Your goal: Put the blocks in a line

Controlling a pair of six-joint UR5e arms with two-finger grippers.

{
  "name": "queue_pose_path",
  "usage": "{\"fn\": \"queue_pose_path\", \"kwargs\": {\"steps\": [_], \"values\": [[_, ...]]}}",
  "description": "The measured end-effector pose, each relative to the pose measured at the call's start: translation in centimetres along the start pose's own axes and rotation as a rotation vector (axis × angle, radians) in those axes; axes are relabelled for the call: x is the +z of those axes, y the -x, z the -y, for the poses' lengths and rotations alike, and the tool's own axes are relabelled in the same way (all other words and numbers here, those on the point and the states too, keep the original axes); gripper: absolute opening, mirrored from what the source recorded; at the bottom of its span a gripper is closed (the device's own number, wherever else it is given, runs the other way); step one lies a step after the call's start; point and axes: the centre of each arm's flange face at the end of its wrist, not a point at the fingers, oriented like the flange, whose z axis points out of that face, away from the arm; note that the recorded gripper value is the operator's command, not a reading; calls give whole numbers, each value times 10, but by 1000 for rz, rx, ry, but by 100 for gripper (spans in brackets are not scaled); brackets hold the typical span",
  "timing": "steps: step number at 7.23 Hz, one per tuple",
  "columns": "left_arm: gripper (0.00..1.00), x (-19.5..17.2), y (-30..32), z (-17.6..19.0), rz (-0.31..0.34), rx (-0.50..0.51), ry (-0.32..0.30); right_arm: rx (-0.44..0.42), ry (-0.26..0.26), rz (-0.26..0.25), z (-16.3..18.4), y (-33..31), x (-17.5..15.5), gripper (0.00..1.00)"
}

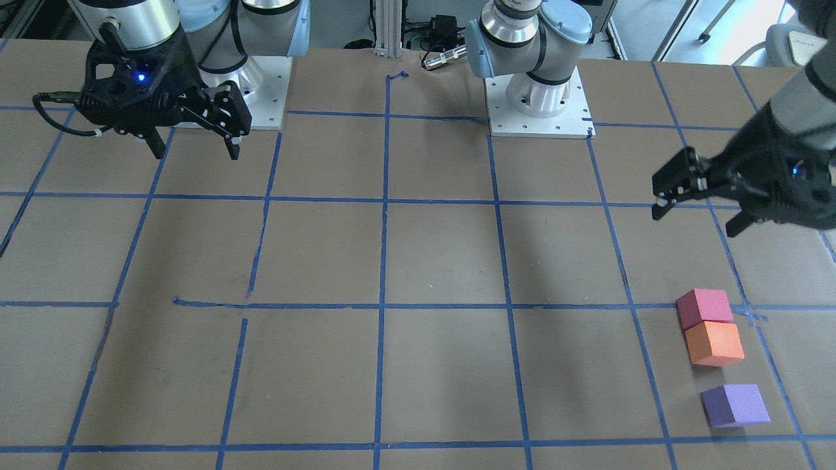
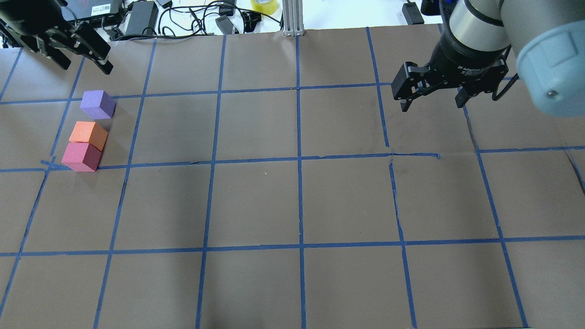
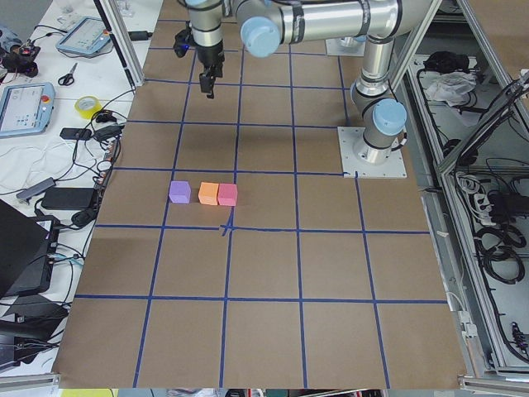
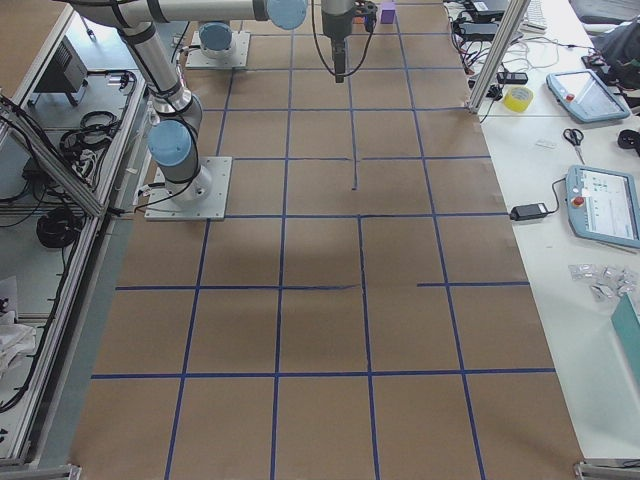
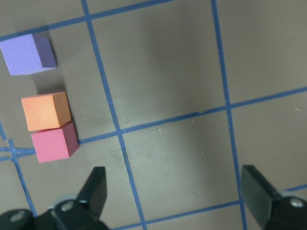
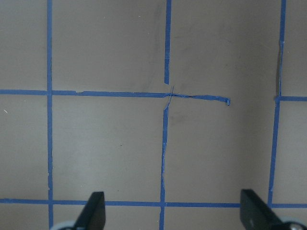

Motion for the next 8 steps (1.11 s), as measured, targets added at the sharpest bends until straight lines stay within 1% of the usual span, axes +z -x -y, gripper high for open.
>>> {"fn": "queue_pose_path", "kwargs": {"steps": [1, 2, 3, 4, 6, 8], "values": [[100, -21, -35, -19, -1, -3, 0, 7, 0, 0, 0, 0, 0, 100], [100, -30, -67, -29, 4, -50, -4, 10, 1, 0, -1, 0, 0, 100], [100, -32, -95, -34, 12, -112, -27, 10, -1, -1, 0, 0, -1, 100], [100, -30, -111, -34, 25, -140, -52, 10, -3, -1, 0, 0, -1, 100], [100, -23, -119, -39, 70, -155, -68, 10, -1, -1, -1, 0, -1, 100], [100, -21, -119, -38, 85, -168, -93, 8, -1, -1, -1, 0, -1, 100]]}}
